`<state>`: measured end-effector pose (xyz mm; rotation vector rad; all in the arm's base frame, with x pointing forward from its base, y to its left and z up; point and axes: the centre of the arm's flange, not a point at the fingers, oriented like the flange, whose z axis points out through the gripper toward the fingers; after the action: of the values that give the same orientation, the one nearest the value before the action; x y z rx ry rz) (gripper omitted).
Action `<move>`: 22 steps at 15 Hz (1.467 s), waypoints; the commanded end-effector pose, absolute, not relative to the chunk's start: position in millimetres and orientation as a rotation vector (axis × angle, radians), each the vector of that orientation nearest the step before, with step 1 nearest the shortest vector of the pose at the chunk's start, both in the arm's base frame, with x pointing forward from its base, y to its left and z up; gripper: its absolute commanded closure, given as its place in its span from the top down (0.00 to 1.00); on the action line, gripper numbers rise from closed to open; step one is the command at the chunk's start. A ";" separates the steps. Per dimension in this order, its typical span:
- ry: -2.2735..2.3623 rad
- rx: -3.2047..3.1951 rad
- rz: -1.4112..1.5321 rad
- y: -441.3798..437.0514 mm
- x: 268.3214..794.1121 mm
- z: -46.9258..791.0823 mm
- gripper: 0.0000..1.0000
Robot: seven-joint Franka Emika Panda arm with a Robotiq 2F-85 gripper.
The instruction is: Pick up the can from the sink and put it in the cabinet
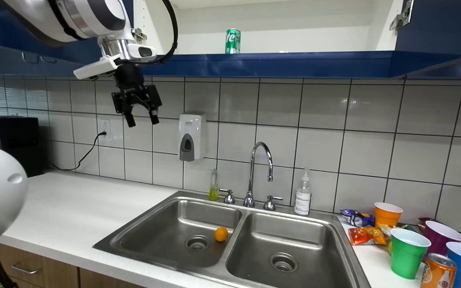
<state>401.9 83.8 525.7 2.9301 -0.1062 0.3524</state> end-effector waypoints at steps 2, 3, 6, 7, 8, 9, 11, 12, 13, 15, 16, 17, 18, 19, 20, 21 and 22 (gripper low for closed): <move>-0.109 2.935 0.340 83.8 401.3 522.0 1.00; -0.108 2.935 0.339 83.9 401.5 521.5 1.00; -0.108 2.935 0.338 84.0 401.6 521.3 1.00; -0.108 2.935 0.338 84.0 401.6 521.3 1.00; -0.108 2.935 0.338 84.0 401.6 521.3 1.00; -0.108 2.935 0.338 84.1 401.5 521.3 1.00; -0.120 2.934 0.343 83.0 403.8 522.5 1.00; -0.130 2.928 0.348 80.3 405.3 523.2 1.00; -0.137 2.923 0.345 77.6 405.6 523.0 1.00; -0.181 2.918 0.338 69.1 404.1 522.5 1.00; -0.202 2.916 0.334 64.2 403.2 522.2 1.00; -0.220 2.912 0.329 60.0 402.5 522.1 1.00; -0.235 2.912 0.327 56.5 402.5 521.7 1.00; -0.251 2.910 0.324 53.1 402.0 521.4 1.00; -0.264 2.908 0.323 49.9 401.4 521.0 1.00; -0.275 2.904 0.316 47.1 401.0 520.6 1.00; -0.285 2.902 0.313 44.5 400.4 520.2 1.00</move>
<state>406.7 51.7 519.3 2.9209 -0.2247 0.3174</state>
